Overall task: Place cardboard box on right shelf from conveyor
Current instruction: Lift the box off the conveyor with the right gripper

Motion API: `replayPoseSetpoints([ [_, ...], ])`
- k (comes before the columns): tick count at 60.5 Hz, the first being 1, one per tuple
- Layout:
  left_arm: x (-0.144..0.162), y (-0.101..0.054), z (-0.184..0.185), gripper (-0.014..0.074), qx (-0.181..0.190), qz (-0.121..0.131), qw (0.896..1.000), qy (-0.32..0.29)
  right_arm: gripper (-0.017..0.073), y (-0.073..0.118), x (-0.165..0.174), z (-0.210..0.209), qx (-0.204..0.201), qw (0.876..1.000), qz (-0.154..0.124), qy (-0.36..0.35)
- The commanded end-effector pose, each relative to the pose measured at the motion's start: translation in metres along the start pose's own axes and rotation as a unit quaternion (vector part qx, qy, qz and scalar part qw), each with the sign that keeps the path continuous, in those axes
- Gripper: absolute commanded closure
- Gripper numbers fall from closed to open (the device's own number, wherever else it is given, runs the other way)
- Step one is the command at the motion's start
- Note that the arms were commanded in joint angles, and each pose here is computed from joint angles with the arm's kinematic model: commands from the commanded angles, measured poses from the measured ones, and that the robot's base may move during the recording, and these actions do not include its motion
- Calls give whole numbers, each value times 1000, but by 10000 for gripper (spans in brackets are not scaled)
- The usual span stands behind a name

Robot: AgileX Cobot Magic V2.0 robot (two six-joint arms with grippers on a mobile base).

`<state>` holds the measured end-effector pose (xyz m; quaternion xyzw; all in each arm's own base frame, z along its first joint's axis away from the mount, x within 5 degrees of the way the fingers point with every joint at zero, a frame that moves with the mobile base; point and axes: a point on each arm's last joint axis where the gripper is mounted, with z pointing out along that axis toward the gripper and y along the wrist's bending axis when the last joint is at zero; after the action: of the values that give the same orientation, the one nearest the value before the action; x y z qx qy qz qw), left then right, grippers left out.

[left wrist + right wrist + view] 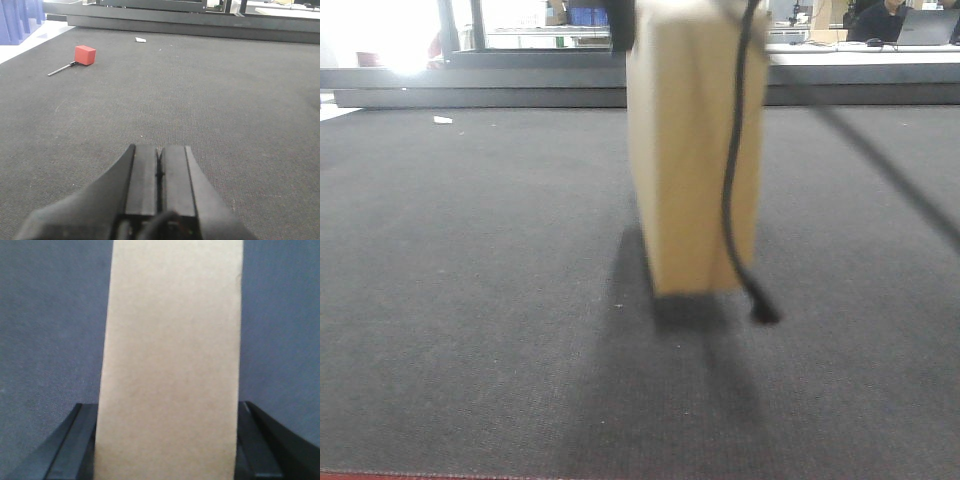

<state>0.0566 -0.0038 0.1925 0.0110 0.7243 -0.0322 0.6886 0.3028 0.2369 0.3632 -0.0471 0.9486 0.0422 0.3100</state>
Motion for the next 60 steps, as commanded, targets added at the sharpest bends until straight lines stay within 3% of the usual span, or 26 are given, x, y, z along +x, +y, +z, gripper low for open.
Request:
replayPoseSetpoints([
  [1, -6, 1, -1, 710, -3, -3, 999, -45, 351, -20, -20, -49, -20, 996, -25, -84],
  [12, -6, 1, -1, 710, -3, -3, 999, -45, 351, -46, -16, -71, -19, 992, -60, -111],
  [19, -6, 1, -1, 710, -3, -3, 999, -45, 351, -62, -4, -84, -44, 987, -71, -137],
  [25, -6, 1, -1, 710, -3, -3, 999, -45, 351, -76, 13, -94, -69, 983, -65, -160],
  [41, -6, 1, -1, 710, -3, -3, 999, -45, 351, -116, 70, -122, -90, 970, -56, -220],
  [60, -6, 1, -1, 710, -3, -3, 999, -45, 351, -151, 136, -150, -111, 954, -47, -275],
])
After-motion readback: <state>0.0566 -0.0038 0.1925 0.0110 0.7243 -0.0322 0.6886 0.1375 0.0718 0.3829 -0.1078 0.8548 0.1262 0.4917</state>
